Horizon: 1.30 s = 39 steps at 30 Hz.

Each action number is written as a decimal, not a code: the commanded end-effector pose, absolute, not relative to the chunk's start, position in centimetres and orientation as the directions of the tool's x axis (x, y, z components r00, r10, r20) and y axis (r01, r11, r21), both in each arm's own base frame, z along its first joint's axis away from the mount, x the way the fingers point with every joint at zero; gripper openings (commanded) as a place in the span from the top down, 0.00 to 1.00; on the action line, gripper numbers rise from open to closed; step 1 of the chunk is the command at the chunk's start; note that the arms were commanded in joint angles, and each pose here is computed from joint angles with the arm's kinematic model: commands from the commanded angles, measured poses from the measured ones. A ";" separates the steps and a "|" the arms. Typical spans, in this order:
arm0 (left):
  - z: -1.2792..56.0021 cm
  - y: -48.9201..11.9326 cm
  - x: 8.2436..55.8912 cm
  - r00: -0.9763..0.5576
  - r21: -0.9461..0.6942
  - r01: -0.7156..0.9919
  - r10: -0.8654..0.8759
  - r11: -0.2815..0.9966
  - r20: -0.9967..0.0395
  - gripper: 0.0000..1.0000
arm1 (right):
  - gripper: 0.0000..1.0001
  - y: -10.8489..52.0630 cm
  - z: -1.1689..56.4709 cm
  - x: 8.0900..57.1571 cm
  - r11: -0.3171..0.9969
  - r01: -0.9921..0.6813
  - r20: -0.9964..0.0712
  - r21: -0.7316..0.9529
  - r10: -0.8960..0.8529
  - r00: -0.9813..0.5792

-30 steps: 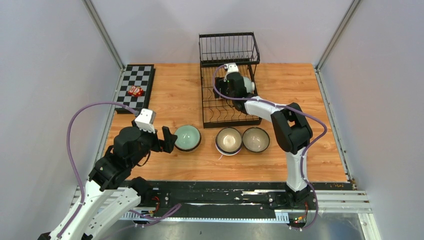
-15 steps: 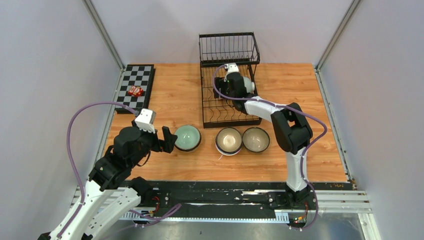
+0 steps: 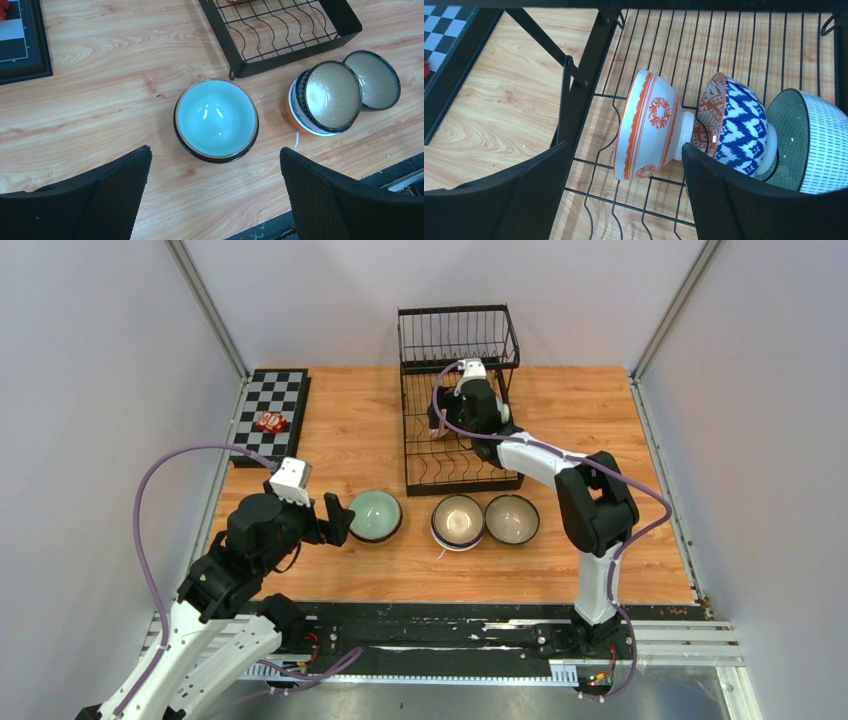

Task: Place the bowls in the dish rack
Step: Place the bowl in the dish rack.

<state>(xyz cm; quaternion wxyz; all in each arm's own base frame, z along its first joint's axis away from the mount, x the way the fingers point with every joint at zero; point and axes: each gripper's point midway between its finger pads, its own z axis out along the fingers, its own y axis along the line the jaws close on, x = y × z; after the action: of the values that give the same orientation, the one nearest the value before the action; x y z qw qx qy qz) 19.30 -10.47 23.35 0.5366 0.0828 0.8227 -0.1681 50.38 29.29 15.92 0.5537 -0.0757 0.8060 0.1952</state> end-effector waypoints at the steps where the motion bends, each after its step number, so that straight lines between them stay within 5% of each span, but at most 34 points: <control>1: 23.6 -10.6 19.4 -0.388 -0.184 0.332 -0.044 0.925 -0.921 0.00 | 0.16 28.8 18.3 49.6 0.900 -0.348 -0.927 0.263 0.137 -0.349; 20: 23.5 -10.1 19.5 -0.407 -0.198 0.285 -0.069 0.938 -0.911 0.00 | 0.21 27.0 22.0 41.6 0.849 -0.431 -0.923 0.306 0.153 -0.353; 39: 19.0 -13.0 22.4 -0.596 -0.278 0.178 -0.122 0.944 -0.794 0.05 | 0.24 21.6 22.6 29.0 0.816 -0.483 -0.875 0.317 0.056 -0.480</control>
<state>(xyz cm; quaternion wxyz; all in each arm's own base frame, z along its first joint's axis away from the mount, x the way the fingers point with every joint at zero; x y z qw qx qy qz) 21.55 -12.18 19.02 0.4505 0.0303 0.8791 -0.1528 32.34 22.27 24.92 0.5429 -0.1105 0.7863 0.2734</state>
